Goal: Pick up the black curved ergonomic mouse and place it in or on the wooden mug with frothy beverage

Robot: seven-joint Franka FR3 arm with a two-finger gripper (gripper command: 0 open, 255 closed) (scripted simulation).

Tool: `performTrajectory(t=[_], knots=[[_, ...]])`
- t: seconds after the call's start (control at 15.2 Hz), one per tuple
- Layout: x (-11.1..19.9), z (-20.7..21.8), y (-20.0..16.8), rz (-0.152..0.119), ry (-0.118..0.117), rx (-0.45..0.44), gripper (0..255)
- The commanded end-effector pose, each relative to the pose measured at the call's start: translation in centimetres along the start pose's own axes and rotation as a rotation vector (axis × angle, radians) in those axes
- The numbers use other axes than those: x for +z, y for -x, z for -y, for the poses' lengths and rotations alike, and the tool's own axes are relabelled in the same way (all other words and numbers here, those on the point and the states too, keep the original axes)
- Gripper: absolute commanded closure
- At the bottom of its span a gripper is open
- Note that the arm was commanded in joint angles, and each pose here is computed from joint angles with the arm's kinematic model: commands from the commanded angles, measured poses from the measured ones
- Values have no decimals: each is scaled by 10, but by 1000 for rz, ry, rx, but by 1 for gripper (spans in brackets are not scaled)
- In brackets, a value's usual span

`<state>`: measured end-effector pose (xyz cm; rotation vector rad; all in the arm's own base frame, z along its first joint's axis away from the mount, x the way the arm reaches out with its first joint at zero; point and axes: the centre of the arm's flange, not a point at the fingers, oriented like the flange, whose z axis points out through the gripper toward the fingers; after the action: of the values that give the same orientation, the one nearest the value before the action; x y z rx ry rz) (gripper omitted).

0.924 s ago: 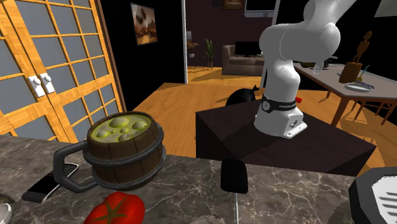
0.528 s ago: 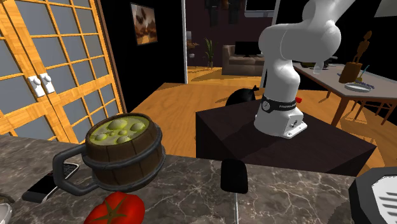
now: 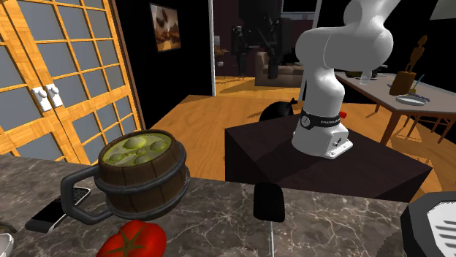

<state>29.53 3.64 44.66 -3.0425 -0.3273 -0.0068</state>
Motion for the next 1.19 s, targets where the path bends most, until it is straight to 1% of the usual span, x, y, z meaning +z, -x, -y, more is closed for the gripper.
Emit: performTrajectory(t=[0.0, 0.99, 1.06, 1.12], knots=[[25, 9, -3, -17, -4, -59, 0], [203, 80, -26, -125, -40, -486, 0], [214, 85, -27, -131, -42, -512, 0], [219, 85, -27, -131, -42, -512, 0]])
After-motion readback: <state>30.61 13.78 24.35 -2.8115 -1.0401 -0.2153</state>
